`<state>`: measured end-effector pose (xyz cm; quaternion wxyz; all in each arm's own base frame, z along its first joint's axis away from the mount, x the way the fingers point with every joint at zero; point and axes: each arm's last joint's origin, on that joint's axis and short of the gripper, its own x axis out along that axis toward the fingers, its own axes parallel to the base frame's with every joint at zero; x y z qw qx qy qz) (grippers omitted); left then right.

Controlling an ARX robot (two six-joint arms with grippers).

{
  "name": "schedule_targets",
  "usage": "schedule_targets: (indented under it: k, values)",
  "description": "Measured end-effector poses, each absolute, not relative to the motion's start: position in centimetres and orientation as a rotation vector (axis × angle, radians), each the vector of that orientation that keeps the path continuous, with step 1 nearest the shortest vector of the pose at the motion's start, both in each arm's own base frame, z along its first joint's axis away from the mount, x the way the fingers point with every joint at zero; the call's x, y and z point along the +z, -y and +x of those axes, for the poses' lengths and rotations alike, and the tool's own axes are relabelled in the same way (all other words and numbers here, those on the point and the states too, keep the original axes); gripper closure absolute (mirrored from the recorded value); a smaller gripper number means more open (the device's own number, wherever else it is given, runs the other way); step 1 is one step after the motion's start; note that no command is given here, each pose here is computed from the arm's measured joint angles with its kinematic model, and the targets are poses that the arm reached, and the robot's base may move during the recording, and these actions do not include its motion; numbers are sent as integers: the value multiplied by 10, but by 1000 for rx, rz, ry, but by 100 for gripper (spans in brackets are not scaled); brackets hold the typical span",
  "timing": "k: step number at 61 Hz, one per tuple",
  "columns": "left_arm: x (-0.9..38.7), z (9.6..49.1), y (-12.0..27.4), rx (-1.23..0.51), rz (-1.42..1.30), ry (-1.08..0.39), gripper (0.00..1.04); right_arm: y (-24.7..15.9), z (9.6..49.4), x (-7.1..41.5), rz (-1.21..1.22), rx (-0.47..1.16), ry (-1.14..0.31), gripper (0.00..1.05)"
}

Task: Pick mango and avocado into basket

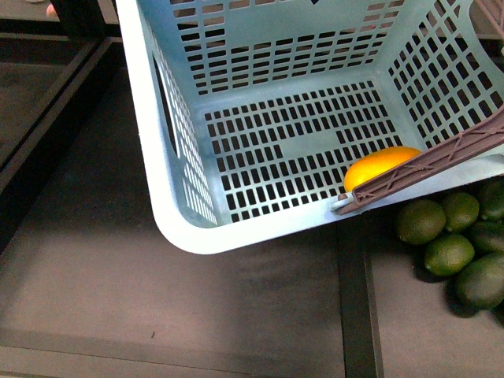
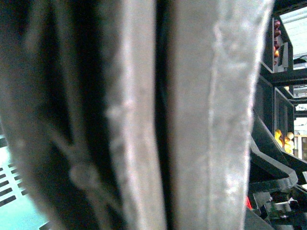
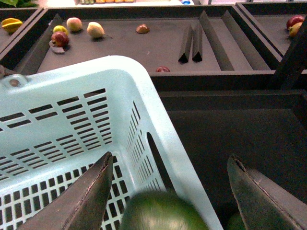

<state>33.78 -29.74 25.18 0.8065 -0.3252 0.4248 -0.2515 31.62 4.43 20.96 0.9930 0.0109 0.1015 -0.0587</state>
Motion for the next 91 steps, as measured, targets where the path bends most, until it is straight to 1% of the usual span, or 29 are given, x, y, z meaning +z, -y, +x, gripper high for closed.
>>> schedule_targets:
  k: [4, 5, 7, 13, 24, 31, 33, 36, 37, 39, 42, 44, 50, 53, 54, 56, 59, 60, 62, 91]
  values:
    - [251, 338, 298, -540, -695, -911, 79, -44, 318, 205, 41, -135, -216, 32]
    - [251, 338, 298, -539, -696, -912, 79, -44, 318, 205, 43, -138, -217, 30]
    - [251, 338, 298, -539, -696, -912, 79, -44, 318, 204, 53, -144, -220, 23]
    - [251, 338, 298, -537, -695, -910, 79, -42, 315, 207, 78, -170, -210, 8]
    - [251, 338, 297, -536, -695, -910, 79, -25, 291, 218, 108, -232, -187, 9]
    - [251, 338, 298, -537, -695, -910, 79, -12, 269, 217, 107, -272, -211, 9]
    - [251, 338, 298, -537, -695, -910, 79, -7, 262, 215, 101, -234, -198, 12]
    - [251, 338, 298, -539, -696, -912, 79, 0, 244, 211, 79, -107, -99, 21]
    - [251, 338, 298, -540, -697, -913, 79, 1, 233, 209, 68, -69, -66, 27]
    - [251, 338, 298, -539, -696, -913, 79, 0, 212, 205, 45, -9, -53, 35]
    - [251, 338, 298, -538, -695, -912, 79, -1, 193, 202, 28, 6, -27, 46]
    - [251, 338, 298, -538, -695, -913, 79, -1, 186, 202, 25, 4, -12, 51]
    - [251, 338, 298, -538, -695, -913, 79, 0, 176, 198, 16, -1, -1, 67]
    - [250, 338, 298, -537, -695, -913, 79, 0, 171, 193, 10, 2, -8, 78]
    - [250, 338, 298, -537, -695, -913, 79, 0, 170, 192, 10, 2, -9, 79]
    - [250, 338, 298, -535, -696, -913, 79, 0, 167, 190, 9, 1, -11, 86]
    - [250, 338, 298, -535, -695, -912, 79, 0, 164, 188, 8, 0, -11, 93]
    - [250, 338, 298, -534, -694, -912, 79, 0, 161, 187, 7, -1, -10, 98]
    - [250, 338, 298, -534, -694, -911, 79, 0, 159, 186, 5, 0, -9, 103]
    - [250, 338, 298, -537, -695, -914, 79, 0, 134, 171, 3, 0, -5, 103]
